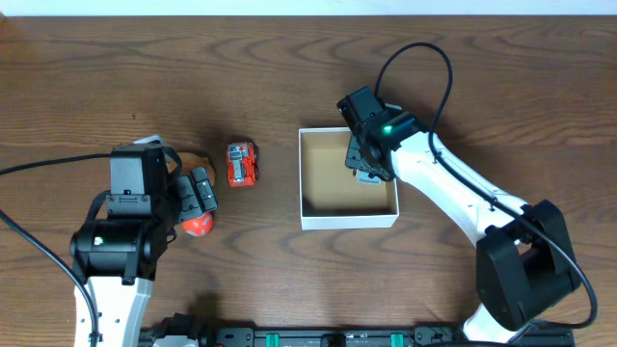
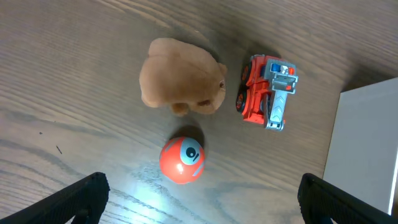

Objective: Pack container
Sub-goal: 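Carry the dump truck into the white box and lower it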

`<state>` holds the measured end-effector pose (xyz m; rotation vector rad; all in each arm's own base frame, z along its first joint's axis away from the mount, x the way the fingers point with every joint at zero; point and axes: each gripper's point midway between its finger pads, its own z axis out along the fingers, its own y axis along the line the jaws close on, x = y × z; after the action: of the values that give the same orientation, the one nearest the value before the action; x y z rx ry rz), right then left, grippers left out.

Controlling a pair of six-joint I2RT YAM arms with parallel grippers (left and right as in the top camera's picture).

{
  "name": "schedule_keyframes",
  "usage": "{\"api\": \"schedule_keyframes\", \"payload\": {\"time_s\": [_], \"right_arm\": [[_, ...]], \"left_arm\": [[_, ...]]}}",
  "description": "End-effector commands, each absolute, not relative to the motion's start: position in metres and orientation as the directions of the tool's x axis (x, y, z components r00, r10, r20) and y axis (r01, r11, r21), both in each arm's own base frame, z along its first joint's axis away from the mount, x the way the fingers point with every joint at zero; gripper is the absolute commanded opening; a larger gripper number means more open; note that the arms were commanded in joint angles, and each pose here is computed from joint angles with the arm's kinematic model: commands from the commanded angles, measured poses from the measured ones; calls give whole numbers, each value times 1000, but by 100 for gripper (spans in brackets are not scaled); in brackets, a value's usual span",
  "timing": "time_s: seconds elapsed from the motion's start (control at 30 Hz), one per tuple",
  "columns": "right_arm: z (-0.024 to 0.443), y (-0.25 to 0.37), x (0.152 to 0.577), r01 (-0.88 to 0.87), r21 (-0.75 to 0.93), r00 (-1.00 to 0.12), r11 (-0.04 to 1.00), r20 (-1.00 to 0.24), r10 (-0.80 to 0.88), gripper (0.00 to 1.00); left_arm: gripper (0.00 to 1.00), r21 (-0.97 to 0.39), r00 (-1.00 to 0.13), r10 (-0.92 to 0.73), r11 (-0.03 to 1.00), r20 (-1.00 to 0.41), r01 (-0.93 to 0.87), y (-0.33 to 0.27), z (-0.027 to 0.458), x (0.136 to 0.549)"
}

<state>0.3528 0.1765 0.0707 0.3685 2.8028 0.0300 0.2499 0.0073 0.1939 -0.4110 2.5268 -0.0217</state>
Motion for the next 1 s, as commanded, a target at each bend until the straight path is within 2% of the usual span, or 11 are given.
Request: {"api": "schedule_keyframes", "payload": {"time_s": [0.0,0.33,0.97], "right_arm": [[68,171,359,224,26,-922,974,-319,221,5],[68,175,368,63,-10,-937,998,-345,56,8],[61,169,363,71,-23,-943,997,-327,59,8]], "left_arm": [[98,-109,-778,-301,951,-551,-291,8,200,251],[98,-109,-778,-301,951,-551,-291,8,200,251],[98,-108,-780,-301,951,-549,-291,8,200,251]]}}
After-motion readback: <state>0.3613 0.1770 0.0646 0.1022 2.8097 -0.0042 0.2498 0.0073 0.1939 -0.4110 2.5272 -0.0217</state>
